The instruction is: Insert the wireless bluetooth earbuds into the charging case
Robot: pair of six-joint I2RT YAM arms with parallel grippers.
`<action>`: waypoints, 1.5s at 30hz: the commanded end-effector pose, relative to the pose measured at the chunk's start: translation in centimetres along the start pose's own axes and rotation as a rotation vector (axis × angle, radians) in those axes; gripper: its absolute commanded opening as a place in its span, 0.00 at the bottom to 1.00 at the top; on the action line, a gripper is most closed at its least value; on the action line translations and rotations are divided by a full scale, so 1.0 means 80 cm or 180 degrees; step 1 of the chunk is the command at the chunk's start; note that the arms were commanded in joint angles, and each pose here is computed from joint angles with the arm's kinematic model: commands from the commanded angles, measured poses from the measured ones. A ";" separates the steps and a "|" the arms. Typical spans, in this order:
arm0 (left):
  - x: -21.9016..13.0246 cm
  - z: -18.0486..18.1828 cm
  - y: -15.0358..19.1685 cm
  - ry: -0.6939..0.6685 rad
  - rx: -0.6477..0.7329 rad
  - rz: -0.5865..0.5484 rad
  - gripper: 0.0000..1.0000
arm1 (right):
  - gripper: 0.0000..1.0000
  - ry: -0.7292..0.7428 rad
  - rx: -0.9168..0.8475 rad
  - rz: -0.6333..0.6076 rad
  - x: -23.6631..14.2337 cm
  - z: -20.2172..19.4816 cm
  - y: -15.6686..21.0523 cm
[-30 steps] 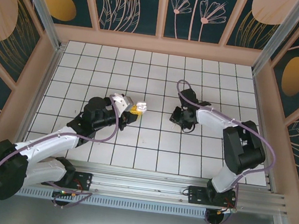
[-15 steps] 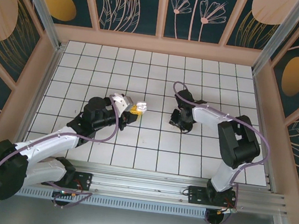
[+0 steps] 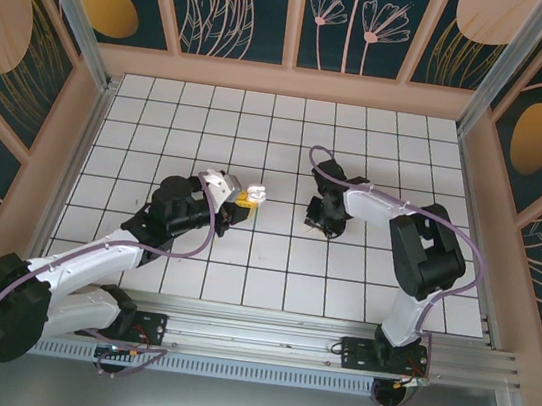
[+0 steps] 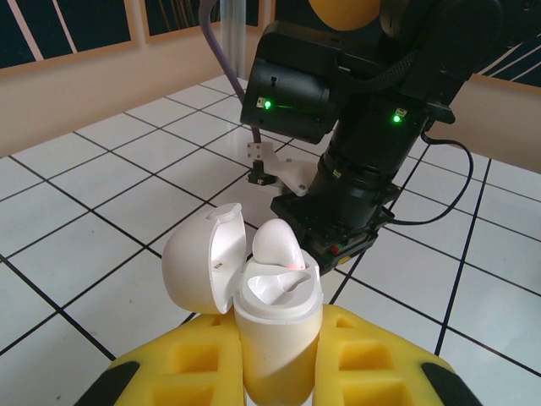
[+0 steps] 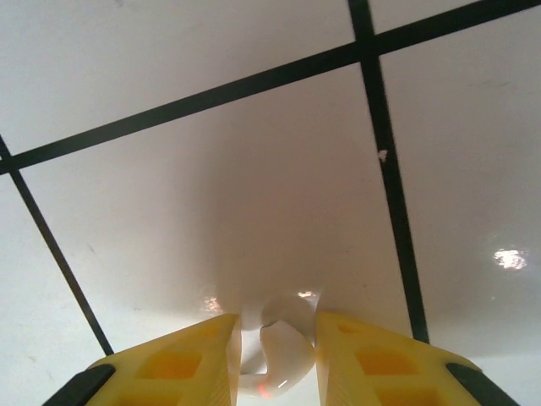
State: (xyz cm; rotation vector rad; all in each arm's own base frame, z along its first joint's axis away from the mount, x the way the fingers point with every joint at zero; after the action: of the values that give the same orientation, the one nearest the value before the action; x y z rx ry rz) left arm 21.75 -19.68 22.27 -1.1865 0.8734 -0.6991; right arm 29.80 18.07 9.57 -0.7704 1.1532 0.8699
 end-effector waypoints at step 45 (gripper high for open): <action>-0.001 -0.014 0.011 0.0231 0.0171 -0.0279 0.00 | 0.07 -0.0095 -0.2044 -0.1113 -0.177 0.116 0.029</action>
State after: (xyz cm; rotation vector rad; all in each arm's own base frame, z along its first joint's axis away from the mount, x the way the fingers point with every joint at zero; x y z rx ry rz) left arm 21.10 -19.74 20.82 -1.1674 0.8851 -0.7595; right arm 30.45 25.04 22.43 -1.3460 0.7287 0.9589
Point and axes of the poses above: each hand's point on the last joint's axis, 136 mm out from that joint toward the fingers, its own x axis out along the fingers, its own z axis along the line the jaws close on, y = z × x, the point moved 8 cm from there along -x, back along the fingers, and after that the axes turned 13 degrees about x, right-handed, at the moved point
